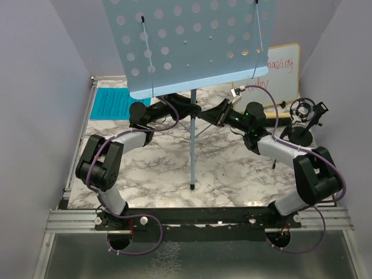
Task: Pack up the instrument practice props
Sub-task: Unscrew the knob on the music stand.
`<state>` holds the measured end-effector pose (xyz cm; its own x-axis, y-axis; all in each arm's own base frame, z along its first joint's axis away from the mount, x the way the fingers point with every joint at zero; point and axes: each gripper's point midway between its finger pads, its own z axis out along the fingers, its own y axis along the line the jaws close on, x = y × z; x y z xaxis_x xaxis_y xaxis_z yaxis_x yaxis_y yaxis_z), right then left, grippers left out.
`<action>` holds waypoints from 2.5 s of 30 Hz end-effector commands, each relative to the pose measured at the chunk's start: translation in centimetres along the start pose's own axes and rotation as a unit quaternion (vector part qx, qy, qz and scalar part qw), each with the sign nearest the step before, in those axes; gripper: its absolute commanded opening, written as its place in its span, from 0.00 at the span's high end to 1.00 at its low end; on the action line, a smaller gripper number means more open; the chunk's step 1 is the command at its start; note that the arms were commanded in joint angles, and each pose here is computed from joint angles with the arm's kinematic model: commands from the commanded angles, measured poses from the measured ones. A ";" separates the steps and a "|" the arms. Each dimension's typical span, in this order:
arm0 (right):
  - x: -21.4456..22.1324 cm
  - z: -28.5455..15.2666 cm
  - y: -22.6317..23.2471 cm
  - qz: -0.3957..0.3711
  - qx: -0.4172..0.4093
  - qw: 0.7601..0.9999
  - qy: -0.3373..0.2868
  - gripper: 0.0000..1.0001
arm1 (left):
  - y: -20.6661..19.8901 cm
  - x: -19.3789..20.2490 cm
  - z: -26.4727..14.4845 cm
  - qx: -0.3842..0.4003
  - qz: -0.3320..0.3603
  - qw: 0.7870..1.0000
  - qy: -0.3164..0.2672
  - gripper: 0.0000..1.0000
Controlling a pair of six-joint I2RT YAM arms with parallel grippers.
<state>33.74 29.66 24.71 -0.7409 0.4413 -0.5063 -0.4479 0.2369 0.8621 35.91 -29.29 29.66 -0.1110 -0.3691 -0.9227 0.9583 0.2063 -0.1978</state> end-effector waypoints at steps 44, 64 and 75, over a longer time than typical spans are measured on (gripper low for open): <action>2.3 2.1 -5.6 -0.615 0.007 0.784 0.082 0.99 | 4.9 9.5 -5.3 -0.144 -0.020 0.963 0.228 1.00; 0.8 -0.4 -4.0 -0.960 0.177 0.215 0.018 0.99 | 3.4 10.0 -4.2 -0.129 -0.048 0.961 0.240 1.00; 1.8 -2.9 -2.3 -0.831 0.165 0.530 -0.043 0.48 | 3.3 9.9 -5.0 -0.158 -0.049 0.957 0.237 1.00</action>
<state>33.04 27.57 20.71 0.6557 -0.7133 -0.2476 -0.0944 0.2478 -0.9642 37.93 -29.16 27.76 -0.0167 -0.0694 -0.9975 0.9130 0.4057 -0.0435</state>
